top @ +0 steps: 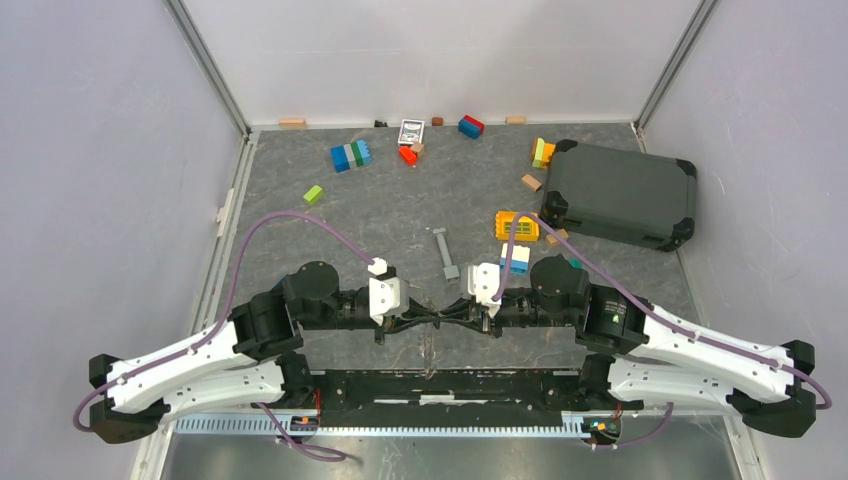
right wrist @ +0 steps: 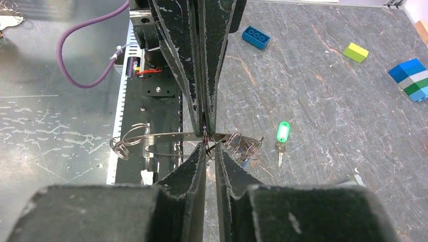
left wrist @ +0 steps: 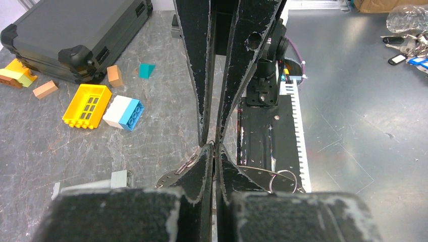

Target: Remove the keys from the keyring

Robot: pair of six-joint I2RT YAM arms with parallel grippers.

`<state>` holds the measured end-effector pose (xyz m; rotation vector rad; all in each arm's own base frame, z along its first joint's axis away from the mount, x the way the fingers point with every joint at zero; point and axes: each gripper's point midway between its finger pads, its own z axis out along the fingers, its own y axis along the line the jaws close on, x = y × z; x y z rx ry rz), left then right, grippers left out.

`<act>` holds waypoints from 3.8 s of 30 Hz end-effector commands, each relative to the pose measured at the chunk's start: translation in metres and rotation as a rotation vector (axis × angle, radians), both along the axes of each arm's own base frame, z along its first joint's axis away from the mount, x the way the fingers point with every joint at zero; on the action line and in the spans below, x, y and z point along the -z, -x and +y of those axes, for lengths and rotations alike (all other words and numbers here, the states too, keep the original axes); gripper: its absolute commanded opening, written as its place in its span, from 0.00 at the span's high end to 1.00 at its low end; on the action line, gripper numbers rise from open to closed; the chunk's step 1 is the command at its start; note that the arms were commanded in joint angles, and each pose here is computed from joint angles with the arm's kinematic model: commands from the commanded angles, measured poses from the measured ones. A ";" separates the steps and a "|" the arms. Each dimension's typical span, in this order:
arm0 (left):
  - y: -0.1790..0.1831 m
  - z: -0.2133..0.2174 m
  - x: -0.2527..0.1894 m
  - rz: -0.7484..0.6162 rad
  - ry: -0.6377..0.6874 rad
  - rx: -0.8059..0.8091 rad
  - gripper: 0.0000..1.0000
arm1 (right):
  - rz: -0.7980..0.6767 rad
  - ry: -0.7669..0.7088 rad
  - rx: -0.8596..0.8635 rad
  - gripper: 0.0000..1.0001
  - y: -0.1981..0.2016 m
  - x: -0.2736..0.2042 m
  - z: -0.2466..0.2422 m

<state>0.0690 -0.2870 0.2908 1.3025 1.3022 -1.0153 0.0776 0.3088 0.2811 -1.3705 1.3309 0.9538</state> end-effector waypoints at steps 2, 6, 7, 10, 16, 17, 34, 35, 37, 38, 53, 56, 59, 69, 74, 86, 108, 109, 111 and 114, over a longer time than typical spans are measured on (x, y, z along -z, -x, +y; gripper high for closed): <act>0.000 -0.002 -0.027 -0.021 0.095 -0.001 0.98 | -0.012 -0.036 0.000 0.82 -0.001 -0.009 0.003; 0.000 -0.002 -0.029 -0.024 0.099 -0.004 0.98 | -0.011 -0.029 0.000 0.81 -0.001 -0.006 0.003; 0.000 -0.001 -0.029 -0.027 0.099 -0.004 0.98 | -0.012 -0.028 -0.001 0.81 -0.001 -0.006 0.003; -0.001 -0.001 -0.029 -0.027 0.099 -0.006 0.98 | -0.012 -0.025 0.001 0.85 -0.001 -0.005 0.003; -0.001 0.000 -0.029 -0.030 0.102 -0.010 0.98 | -0.011 -0.014 0.010 0.93 -0.003 0.000 0.002; -0.001 0.001 -0.030 -0.031 0.103 -0.011 0.98 | -0.010 -0.012 0.010 0.95 -0.003 0.000 0.002; 0.000 0.003 -0.033 -0.030 0.142 -0.014 0.98 | 0.003 0.000 0.002 1.00 -0.002 0.009 0.006; 0.001 0.002 -0.033 -0.029 0.143 -0.012 0.98 | 0.004 -0.002 0.000 1.00 -0.002 0.009 0.007; 0.001 0.002 -0.033 -0.027 0.144 -0.009 0.98 | 0.006 -0.005 -0.001 1.00 -0.002 0.008 0.008; 0.001 0.001 -0.033 -0.026 0.143 -0.007 0.98 | 0.007 -0.006 -0.002 1.00 -0.002 0.008 0.009; 0.001 0.001 -0.033 -0.025 0.148 -0.007 0.98 | -0.038 -0.056 0.009 0.76 -0.002 -0.003 -0.001; 0.002 0.001 -0.034 -0.026 0.151 -0.005 0.98 | -0.044 -0.075 0.004 0.74 0.000 -0.007 -0.003; 0.002 0.000 -0.034 -0.027 0.153 -0.003 0.98 | -0.048 -0.083 0.005 0.74 -0.001 -0.010 -0.002; 0.003 -0.001 -0.034 -0.022 0.156 0.002 0.98 | -0.053 -0.101 0.005 0.76 -0.002 -0.013 0.002; 0.003 -0.001 -0.034 -0.019 0.156 0.004 0.98 | -0.050 -0.099 0.001 0.76 -0.002 -0.011 0.004; 0.002 0.000 -0.034 -0.024 0.161 -0.001 0.98 | -0.039 -0.077 -0.004 0.88 -0.003 -0.004 0.008; 0.005 0.003 -0.039 -0.027 0.185 0.003 0.98 | -0.039 -0.057 0.013 0.84 -0.005 0.003 0.004; 0.005 0.003 -0.039 -0.026 0.186 0.004 0.98 | -0.042 -0.063 0.014 0.82 -0.005 0.002 0.003; 0.006 0.003 -0.039 -0.022 0.189 0.008 0.98 | -0.048 -0.076 0.014 0.81 -0.004 -0.002 0.002; 0.008 0.002 -0.039 -0.019 0.199 0.020 0.98 | -0.059 -0.101 0.013 0.78 -0.003 -0.007 0.000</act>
